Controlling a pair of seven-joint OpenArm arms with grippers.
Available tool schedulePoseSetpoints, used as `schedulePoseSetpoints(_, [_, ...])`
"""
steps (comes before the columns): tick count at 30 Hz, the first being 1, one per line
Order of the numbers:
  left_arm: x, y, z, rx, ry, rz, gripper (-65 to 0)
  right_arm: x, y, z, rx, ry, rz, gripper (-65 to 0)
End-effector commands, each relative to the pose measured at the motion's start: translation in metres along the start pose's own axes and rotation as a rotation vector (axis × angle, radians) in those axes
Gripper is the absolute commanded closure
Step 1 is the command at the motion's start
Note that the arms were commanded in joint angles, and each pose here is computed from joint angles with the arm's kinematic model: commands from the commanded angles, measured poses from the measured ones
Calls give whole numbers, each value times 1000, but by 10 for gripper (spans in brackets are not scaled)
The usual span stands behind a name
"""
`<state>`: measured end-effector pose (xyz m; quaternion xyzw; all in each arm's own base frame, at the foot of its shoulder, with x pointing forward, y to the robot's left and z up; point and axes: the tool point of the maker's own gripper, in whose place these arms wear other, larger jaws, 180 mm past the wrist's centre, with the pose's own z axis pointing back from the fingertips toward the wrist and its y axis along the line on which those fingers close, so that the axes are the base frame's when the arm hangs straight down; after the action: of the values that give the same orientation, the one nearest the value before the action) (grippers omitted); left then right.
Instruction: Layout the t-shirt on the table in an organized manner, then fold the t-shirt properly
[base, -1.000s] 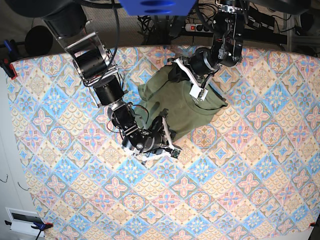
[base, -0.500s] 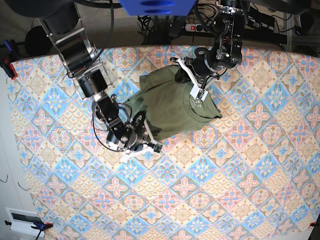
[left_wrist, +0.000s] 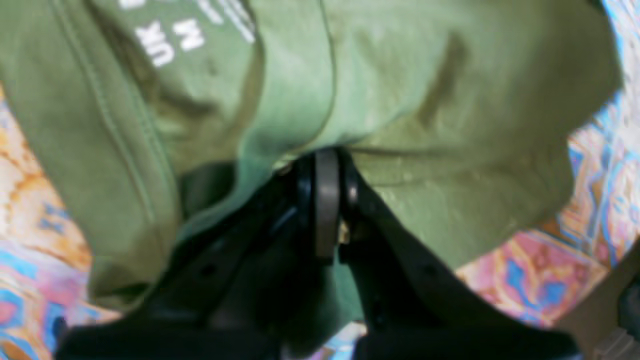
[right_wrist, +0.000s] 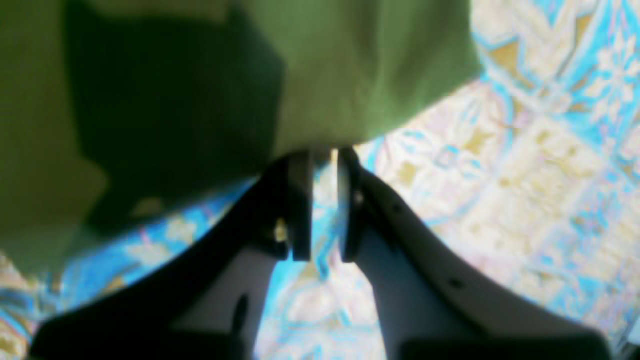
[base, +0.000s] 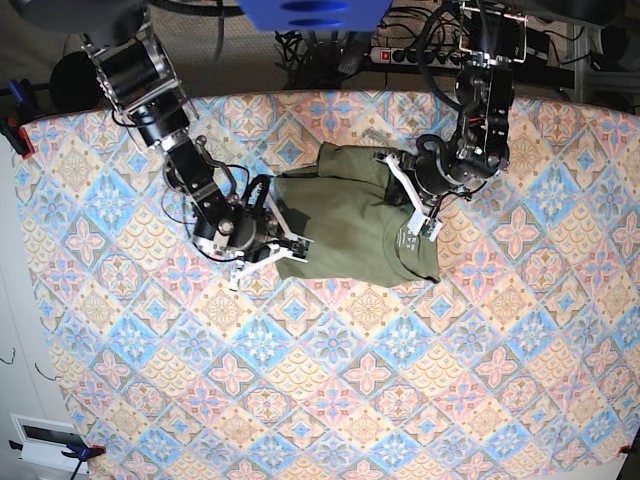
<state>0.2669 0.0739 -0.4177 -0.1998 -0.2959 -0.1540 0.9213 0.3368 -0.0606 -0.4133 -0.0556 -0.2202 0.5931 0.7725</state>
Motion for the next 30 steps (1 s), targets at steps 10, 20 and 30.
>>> schedulePoseSetpoints(10, [63, 10, -1, 11, -91, -109, 0, -14, -53, 31, -144, -30, -85, -86])
schedulePoseSetpoints(20, [48, 4, 33, 31, -131, -123, 0, 35, -69, 14, -95, -116, -200, -2])
schedulePoseSetpoints(30, [4, -15, 45, 10, -77, -90, 0, 60, -82, -14, -20, -205, -249, -2])
